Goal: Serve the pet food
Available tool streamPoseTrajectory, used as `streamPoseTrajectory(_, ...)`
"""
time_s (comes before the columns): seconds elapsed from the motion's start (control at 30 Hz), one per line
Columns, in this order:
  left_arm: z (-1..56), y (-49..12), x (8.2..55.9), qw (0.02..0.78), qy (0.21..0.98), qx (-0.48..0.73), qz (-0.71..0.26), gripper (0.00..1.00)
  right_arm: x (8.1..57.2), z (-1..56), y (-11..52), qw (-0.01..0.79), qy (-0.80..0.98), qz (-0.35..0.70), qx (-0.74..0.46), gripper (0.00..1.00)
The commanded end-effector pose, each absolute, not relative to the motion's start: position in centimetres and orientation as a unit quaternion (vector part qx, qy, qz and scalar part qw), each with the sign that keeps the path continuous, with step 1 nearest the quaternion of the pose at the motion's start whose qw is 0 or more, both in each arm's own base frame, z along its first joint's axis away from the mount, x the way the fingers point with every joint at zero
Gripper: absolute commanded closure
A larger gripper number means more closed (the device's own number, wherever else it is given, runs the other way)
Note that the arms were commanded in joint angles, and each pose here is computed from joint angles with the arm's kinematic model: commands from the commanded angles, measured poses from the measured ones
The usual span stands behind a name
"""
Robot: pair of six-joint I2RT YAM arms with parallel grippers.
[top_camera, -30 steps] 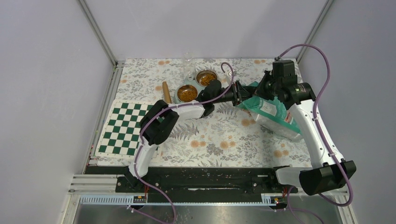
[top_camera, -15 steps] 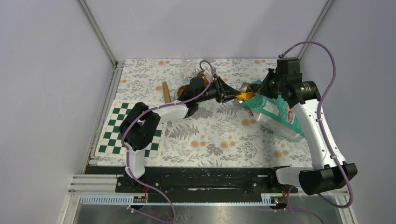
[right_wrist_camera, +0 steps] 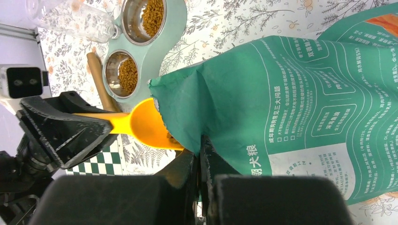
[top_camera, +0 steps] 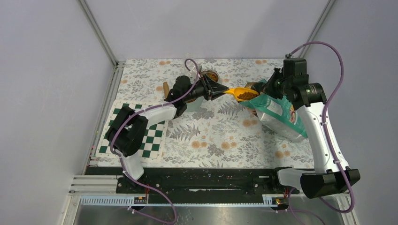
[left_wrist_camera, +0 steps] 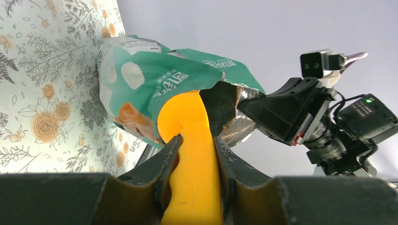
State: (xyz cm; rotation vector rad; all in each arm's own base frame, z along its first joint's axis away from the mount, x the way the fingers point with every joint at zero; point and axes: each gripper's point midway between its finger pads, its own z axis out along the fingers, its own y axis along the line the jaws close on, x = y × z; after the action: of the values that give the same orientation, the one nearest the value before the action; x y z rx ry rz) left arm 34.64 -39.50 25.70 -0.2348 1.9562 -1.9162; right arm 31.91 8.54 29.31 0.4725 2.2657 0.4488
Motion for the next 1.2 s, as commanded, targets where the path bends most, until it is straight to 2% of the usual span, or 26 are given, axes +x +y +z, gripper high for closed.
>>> streamPoseTrajectory(0.0,30.6,-37.5,34.5,0.239,0.662,-0.056,-0.709,1.00,33.0,36.4,8.9,0.483,0.829,0.225,0.168,1.00)
streamPoseTrajectory(0.57,32.5,-35.3,34.8,0.279,0.652,-0.031,-0.704,1.00,32.9,36.2,8.6,0.481,0.828,0.229,0.175,1.00)
streamPoseTrajectory(0.73,34.2,-36.3,33.9,0.314,0.636,0.023,-0.705,1.00,32.9,36.3,8.9,0.479,0.827,0.239,0.173,1.00)
streamPoseTrajectory(0.97,36.1,-38.9,31.9,0.390,0.635,0.148,-0.650,1.00,32.7,36.3,9.1,0.478,0.826,0.243,0.172,1.00)
streamPoseTrajectory(1.17,36.1,-39.4,31.7,0.399,0.631,0.161,-0.645,1.00,32.7,36.4,9.1,0.480,0.825,0.243,0.172,1.00)
